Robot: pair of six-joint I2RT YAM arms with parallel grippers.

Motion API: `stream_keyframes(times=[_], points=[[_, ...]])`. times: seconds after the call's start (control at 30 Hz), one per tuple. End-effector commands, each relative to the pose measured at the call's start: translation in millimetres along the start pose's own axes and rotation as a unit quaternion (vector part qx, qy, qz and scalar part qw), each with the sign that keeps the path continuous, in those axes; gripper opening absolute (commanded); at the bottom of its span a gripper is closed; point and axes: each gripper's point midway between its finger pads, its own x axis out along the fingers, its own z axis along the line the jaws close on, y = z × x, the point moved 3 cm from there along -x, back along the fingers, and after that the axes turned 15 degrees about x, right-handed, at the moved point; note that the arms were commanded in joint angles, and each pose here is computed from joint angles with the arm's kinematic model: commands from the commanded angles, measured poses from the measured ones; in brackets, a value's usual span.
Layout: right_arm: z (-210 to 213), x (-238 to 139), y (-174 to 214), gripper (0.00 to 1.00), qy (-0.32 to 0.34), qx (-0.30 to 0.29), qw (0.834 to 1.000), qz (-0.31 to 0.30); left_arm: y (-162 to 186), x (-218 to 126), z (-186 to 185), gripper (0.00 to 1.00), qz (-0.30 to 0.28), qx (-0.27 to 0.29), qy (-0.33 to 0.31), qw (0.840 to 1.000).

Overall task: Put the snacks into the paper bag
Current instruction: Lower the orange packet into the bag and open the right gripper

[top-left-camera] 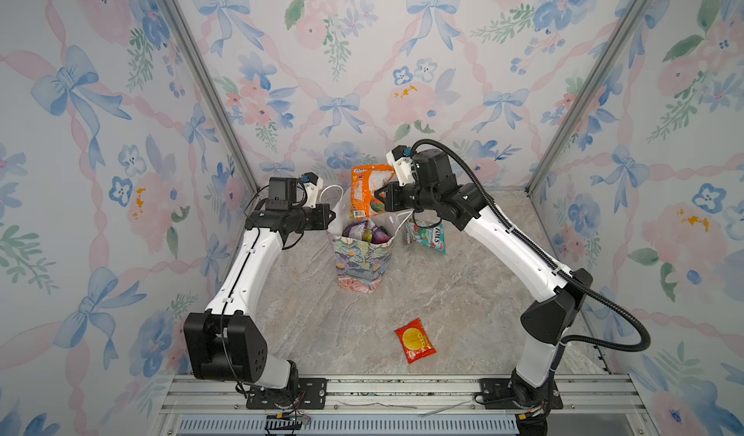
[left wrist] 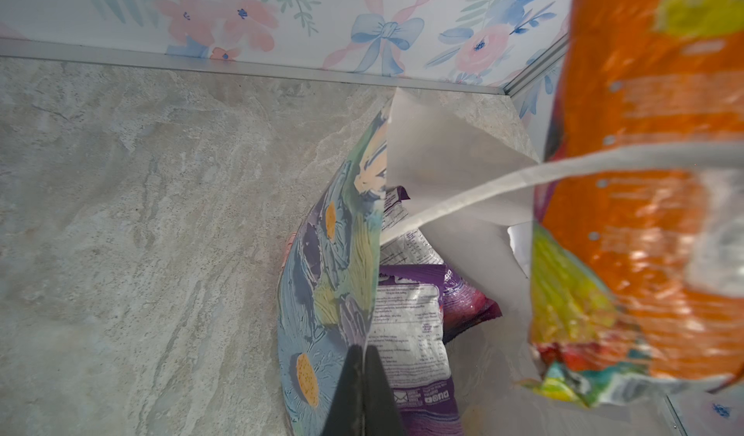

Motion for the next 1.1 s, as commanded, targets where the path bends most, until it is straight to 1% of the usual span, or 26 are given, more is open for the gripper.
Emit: stream_keyframes(times=[0.0,0.47,0.7,0.93,0.97,1.0,1.03,1.07], points=[[9,-7,-1,0.0,-0.011,-0.004,1.0,-0.022,14,2,-1,0.0,0.021,-0.001,0.001,1.0],[6,1,38,0.0,-0.02,0.029,0.999,0.008,14,2,-1,0.0,0.021,-0.001,0.001,1.0],[12,4,49,0.0,-0.03,0.038,0.999,0.016,13,1,-2,0.0,0.02,0.0,0.001,1.0],[5,14,59,0.0,-0.027,0.056,0.998,0.024,12,0,-2,0.0,0.018,0.002,0.0,1.0],[3,15,58,0.01,-0.025,0.057,0.998,0.023,12,0,-2,0.0,0.018,0.002,0.0,1.0],[3,16,59,0.06,-0.023,0.058,0.998,0.023,13,0,-2,0.0,0.018,0.002,0.0,1.0],[2,16,58,0.13,-0.021,0.059,0.998,0.023,12,-1,-3,0.0,0.018,0.002,0.0,1.0],[1,16,58,0.26,-0.018,0.06,0.998,0.024,12,0,-2,0.0,0.018,0.002,0.0,1.0]])
